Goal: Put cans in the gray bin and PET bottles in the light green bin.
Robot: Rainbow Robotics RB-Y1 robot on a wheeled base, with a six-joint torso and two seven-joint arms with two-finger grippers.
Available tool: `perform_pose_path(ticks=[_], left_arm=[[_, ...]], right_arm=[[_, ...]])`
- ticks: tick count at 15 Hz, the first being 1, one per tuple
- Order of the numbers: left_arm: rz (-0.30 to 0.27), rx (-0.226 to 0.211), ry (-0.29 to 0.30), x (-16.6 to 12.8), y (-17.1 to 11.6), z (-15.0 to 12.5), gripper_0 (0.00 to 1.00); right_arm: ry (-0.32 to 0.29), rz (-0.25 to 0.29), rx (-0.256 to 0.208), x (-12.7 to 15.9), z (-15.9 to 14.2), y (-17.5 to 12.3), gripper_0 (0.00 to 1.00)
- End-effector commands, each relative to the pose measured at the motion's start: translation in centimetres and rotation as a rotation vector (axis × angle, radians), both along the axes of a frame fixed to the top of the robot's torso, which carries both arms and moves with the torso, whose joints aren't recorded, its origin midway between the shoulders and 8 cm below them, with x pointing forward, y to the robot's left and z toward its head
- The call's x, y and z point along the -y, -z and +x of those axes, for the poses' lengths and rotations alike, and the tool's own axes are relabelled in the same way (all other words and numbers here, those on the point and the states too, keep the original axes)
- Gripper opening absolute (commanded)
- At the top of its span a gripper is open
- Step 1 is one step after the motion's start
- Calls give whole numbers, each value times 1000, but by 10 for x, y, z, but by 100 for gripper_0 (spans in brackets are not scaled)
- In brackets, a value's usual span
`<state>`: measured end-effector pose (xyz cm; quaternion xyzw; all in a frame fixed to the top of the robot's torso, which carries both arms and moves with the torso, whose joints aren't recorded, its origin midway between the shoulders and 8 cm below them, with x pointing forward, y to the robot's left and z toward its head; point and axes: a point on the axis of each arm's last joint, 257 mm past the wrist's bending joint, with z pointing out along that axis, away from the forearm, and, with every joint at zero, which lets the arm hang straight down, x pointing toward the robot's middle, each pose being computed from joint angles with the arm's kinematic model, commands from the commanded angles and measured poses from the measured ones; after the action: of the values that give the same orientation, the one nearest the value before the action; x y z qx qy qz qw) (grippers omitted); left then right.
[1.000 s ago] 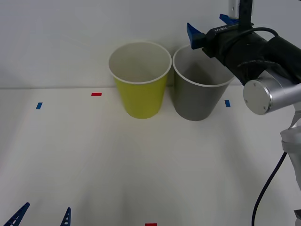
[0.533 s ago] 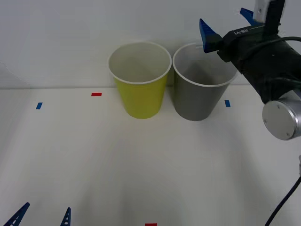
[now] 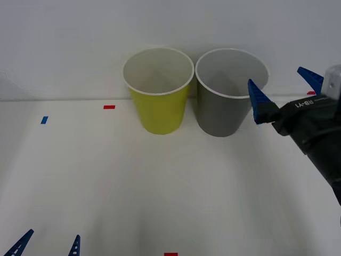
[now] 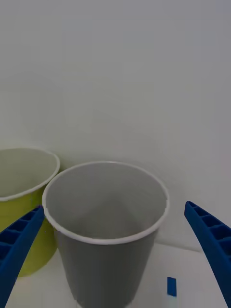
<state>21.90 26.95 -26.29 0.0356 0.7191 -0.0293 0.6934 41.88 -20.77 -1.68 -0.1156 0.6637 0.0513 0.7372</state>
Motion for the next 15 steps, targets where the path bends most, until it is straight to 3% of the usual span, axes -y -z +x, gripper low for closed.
perform_pose_path(ticks=[1,9,11,15], left_arm=[[0,0,0,0,0,0,100],[0,0,0,0,0,0,100],[0,0,0,0,0,0,100],[0,0,0,0,0,0,100]], right_arm=[[32,-16,-15,11,-16,14,100],[46,-27,-30,15,-19,31,100],[64,32,11,20,-7,47,100],[105,53,67,34,-7,102,100]])
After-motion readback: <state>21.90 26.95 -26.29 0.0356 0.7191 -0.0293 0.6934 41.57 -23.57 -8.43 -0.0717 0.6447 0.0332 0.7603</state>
